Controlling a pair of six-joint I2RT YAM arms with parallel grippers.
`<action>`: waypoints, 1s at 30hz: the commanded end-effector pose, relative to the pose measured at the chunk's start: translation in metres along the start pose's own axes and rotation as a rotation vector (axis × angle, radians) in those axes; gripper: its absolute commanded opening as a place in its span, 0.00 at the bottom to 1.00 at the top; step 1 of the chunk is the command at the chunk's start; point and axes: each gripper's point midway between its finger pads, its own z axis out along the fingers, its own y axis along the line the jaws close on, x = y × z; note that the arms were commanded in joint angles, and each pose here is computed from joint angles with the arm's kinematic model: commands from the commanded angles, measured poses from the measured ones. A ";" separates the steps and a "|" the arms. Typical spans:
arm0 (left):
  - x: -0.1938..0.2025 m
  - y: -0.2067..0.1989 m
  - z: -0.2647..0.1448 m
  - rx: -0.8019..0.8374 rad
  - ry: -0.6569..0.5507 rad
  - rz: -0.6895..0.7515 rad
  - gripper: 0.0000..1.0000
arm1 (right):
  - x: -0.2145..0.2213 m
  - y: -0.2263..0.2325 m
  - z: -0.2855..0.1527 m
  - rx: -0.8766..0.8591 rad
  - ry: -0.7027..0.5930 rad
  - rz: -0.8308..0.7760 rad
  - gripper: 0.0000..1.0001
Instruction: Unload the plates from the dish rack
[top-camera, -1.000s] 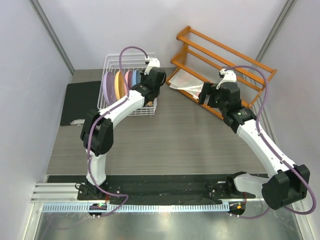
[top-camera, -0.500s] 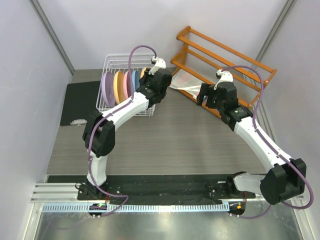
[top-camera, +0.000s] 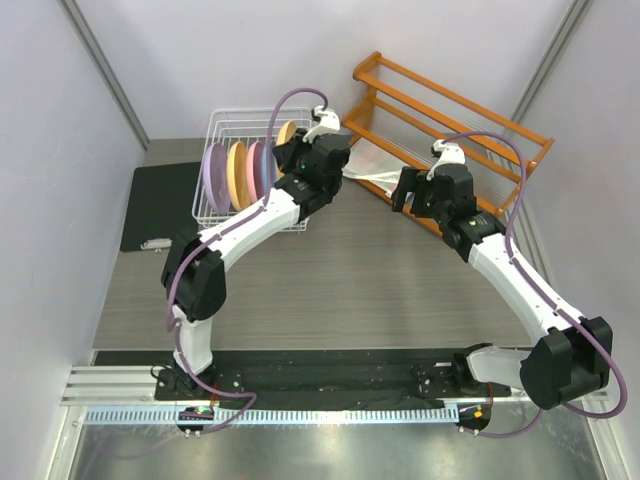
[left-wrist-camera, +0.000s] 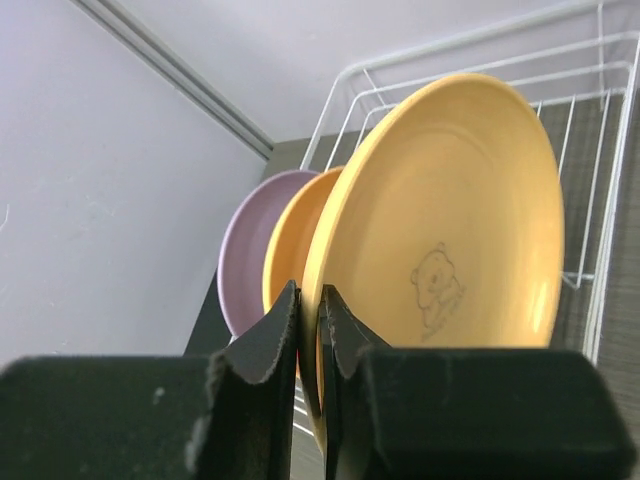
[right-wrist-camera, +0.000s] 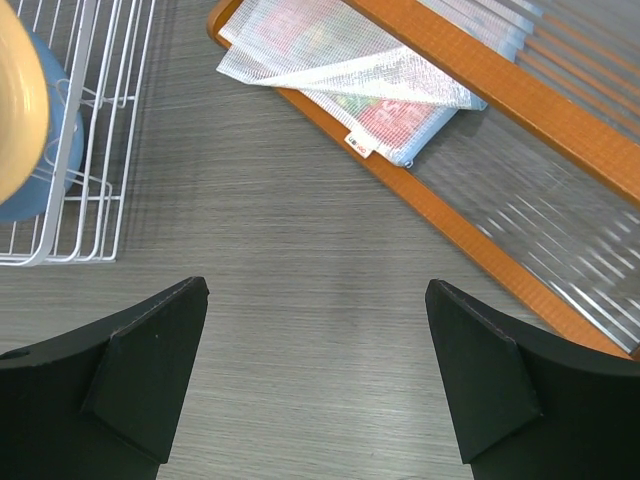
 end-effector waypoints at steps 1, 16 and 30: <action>-0.056 0.069 -0.029 -0.062 -0.073 -0.201 0.00 | -0.011 0.006 -0.010 -0.032 -0.045 0.026 0.96; -0.015 0.005 -0.120 0.636 0.015 -0.443 0.00 | 0.001 0.043 -0.018 -0.245 -0.030 0.155 0.96; 0.024 -0.046 -0.150 0.874 0.151 -0.590 0.00 | 0.042 0.060 -0.013 -0.372 0.056 0.243 0.92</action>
